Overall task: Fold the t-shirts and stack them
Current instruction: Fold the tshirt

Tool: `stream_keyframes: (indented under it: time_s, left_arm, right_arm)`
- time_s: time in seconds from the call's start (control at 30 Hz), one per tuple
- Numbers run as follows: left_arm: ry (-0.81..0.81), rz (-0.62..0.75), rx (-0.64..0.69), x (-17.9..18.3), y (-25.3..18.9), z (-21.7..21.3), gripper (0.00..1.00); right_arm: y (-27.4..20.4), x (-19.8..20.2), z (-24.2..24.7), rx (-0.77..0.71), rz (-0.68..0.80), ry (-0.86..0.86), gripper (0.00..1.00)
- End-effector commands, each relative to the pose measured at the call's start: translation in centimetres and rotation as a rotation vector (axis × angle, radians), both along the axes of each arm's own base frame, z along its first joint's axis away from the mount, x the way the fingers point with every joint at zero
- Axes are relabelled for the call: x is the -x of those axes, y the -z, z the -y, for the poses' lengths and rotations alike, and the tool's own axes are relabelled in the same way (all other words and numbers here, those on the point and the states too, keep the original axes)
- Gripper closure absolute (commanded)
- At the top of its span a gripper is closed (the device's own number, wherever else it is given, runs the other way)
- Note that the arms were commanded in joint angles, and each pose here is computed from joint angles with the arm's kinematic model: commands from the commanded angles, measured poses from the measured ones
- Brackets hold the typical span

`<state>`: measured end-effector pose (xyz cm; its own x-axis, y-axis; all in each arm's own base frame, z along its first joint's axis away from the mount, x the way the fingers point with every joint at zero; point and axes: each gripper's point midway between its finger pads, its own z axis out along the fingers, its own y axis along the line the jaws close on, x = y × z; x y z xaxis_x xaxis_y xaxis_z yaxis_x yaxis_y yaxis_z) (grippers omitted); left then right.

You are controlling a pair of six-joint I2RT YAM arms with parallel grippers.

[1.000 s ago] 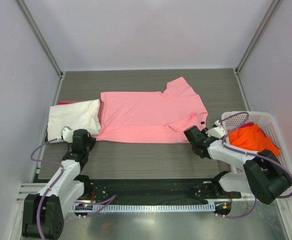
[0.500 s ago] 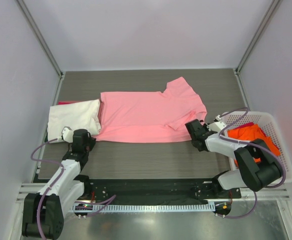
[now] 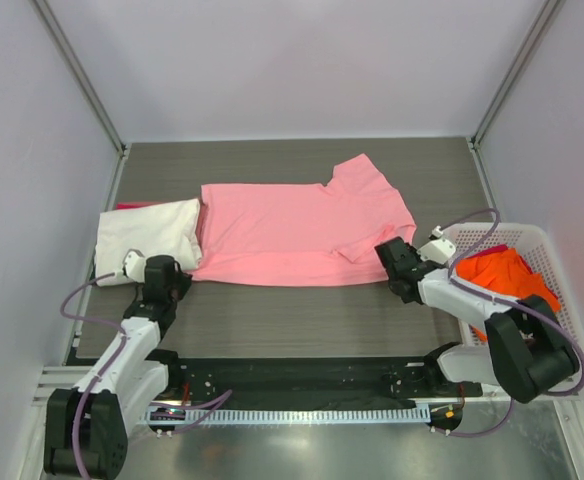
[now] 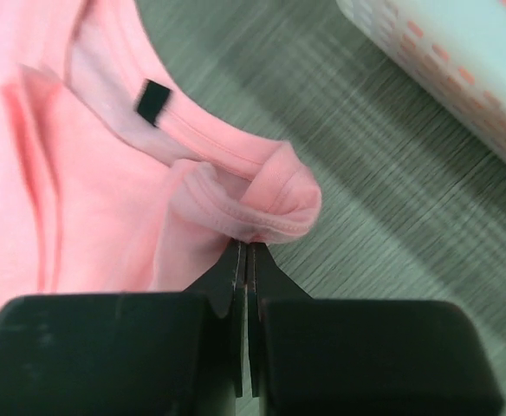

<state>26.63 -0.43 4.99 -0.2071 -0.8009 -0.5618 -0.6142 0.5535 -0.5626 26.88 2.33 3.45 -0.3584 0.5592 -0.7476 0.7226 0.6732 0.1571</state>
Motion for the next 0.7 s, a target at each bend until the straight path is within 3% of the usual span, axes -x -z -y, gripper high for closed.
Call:
stream_keyframes:
  time_s: [0.0, 0.3, 0.5, 0.67]
  left_arm:
    - [0.001, 0.053, -0.027, -1.0, -3.3, -0.4, 1.00]
    - [0.035, 0.082, -0.037, -1.6, -9.0, 0.0, 1.00]
    - [0.045, 0.093, -0.114, -3.3, -16.6, -0.9, 1.00]
    - [0.052, 0.189, -0.146, -2.4, -23.6, -1.4, 1.00]
  right_arm:
    - [-5.3, -1.2, 0.4, 0.040, 0.063, -0.021, 0.99]
    - [-14.4, -3.5, -0.2, 0.049, 0.158, -0.119, 0.99]
    - [-22.8, -5.5, -0.1, 0.021, 0.258, -0.168, 0.99]
    - [-28.5, -3.9, 0.8, 0.021, 0.337, -0.188, 0.99]
